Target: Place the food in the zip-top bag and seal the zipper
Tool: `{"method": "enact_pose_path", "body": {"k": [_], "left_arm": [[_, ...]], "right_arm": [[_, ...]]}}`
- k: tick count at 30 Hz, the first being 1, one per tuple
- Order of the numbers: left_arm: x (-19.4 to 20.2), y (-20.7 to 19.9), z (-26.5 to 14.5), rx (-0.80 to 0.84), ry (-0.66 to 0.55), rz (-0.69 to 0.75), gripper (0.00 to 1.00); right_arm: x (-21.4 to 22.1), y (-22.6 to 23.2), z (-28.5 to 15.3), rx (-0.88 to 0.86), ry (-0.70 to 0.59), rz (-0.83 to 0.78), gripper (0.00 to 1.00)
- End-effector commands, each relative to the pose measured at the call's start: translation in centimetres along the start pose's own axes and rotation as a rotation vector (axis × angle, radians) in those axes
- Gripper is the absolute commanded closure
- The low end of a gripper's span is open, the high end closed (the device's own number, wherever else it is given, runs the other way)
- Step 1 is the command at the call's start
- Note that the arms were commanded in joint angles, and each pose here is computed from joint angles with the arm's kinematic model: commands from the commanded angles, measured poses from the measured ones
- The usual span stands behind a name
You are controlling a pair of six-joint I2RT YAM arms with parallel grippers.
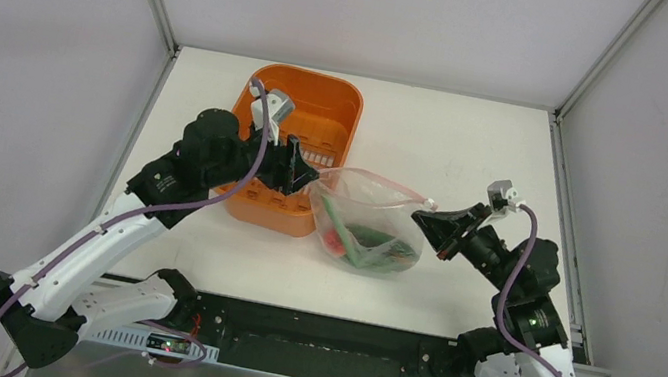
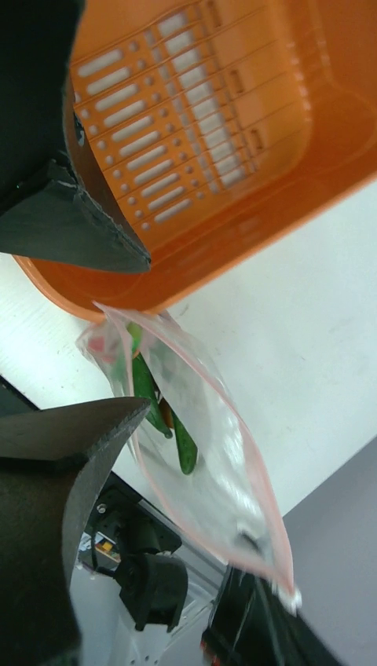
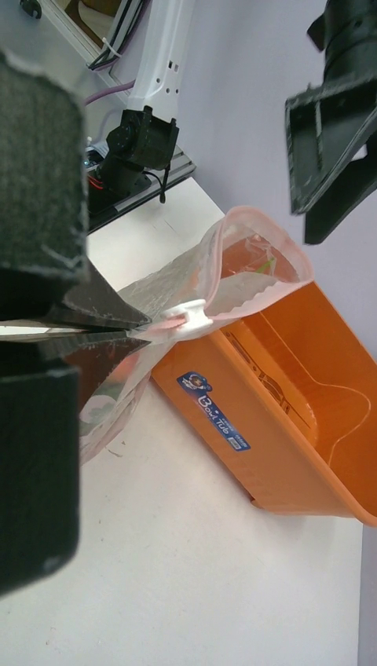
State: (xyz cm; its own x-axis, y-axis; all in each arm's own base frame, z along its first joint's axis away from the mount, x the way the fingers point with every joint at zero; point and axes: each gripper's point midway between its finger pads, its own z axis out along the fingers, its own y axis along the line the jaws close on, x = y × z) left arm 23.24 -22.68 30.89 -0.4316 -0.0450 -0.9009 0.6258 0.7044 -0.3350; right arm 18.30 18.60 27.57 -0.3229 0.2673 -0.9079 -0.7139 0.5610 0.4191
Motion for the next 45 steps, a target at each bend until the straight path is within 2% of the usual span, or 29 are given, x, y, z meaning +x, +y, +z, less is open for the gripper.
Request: {"method": "enact_pose_path", "body": {"k": [1, 5, 9, 13, 17, 24, 34, 45], "left_arm": [[-3.6, -3.9, -1.0, 0.085, -0.060, 0.200, 0.38], [-4.7, -7.6, -0.5, 0.192, -0.056, 0.329, 0.35], [-4.5, -12.0, 1.1, 0.296, 0.003, 0.515, 0.39], [-3.0, -15.8, 3.8, 0.431, 0.080, 0.568, 0.38], [-2.4, -18.4, 5.5, 0.496, 0.085, 0.609, 0.37], [-1.1, -19.5, 7.6, 0.510, 0.144, 0.643, 0.43], [0.1, -19.6, 8.2, 0.523, 0.187, 0.674, 0.61], [1.6, -20.5, 8.5, 0.616, 0.191, 0.718, 0.58]], "right_arm": [[-1.3, 0.9, 0.4, -0.031, -0.007, 0.011, 1.00], [-1.3, 1.5, 0.5, -0.057, 0.025, 0.019, 1.00], [-1.4, 2.4, 0.2, -0.101, 0.027, 0.015, 1.00], [-1.1, 3.2, -0.3, -0.134, 0.039, 0.020, 1.00], [-0.9, 3.8, -0.7, -0.163, 0.045, 0.014, 1.00], [-0.9, 4.3, -1.0, -0.180, 0.052, 0.004, 1.00], [-1.1, 4.3, -1.3, -0.168, 0.045, -0.004, 1.00], [-1.1, 4.5, -1.4, -0.179, 0.049, -0.005, 1.00]]}}
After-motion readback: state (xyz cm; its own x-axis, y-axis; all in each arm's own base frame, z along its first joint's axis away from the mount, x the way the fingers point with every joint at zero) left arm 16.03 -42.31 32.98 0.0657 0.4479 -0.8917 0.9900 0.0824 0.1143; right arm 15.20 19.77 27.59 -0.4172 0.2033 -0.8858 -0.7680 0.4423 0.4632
